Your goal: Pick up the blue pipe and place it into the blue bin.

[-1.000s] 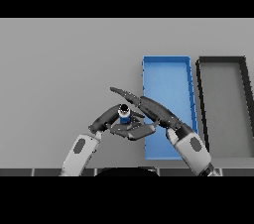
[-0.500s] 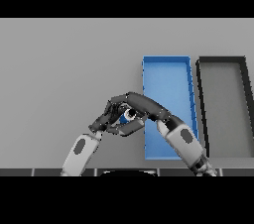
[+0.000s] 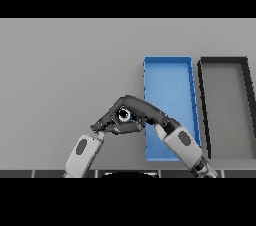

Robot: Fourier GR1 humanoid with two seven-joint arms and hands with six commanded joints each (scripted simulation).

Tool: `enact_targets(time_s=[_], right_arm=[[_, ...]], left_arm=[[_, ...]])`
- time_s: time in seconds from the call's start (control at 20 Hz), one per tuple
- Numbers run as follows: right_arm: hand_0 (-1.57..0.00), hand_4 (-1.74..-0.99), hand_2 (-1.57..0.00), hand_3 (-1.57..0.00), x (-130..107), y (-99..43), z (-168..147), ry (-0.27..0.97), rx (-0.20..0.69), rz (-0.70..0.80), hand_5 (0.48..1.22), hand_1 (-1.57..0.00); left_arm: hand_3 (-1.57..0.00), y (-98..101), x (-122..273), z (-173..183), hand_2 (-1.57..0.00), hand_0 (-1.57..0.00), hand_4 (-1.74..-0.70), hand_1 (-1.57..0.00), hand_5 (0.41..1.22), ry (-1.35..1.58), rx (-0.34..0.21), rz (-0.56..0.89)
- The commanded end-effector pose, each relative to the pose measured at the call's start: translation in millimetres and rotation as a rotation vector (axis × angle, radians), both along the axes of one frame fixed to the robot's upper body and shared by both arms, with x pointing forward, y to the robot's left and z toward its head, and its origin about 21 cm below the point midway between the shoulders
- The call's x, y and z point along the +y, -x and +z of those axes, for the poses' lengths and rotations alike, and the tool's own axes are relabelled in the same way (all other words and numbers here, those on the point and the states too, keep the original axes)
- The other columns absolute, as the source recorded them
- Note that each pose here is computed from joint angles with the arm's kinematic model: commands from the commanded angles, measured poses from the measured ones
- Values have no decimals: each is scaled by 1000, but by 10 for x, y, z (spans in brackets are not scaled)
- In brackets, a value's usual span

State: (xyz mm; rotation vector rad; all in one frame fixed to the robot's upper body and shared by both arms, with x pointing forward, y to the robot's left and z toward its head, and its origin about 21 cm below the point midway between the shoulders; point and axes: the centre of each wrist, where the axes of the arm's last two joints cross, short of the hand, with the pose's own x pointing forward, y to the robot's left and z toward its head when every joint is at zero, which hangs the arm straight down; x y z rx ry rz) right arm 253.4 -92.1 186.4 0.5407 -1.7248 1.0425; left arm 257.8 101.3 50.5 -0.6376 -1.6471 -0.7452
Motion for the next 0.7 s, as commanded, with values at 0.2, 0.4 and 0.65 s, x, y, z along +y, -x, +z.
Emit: enact_targets(time_s=[0.2, 0.4, 0.65], right_arm=[[-1547, -1728, -1548, -1526, 56, 36, -26, -44, 20, -28, 1182, -1547], [-1561, -1736, -1561, -1553, 66, 66, -30, -15, -6, -48, 1205, -1561], [-1568, -1739, -1568, -1565, 92, 93, -18, 2, 7, -71, 1216, -1568]], left_arm=[[-1424, 3, 56, -13, -1571, -1571, -1730, -1571, 1221, -8, -48, 25], [-746, -14, 119, 16, -827, -935, -1372, -858, 1221, -76, -90, 25], [-244, -19, 94, 6, -270, -306, -1047, -281, 938, -135, -95, -3]])
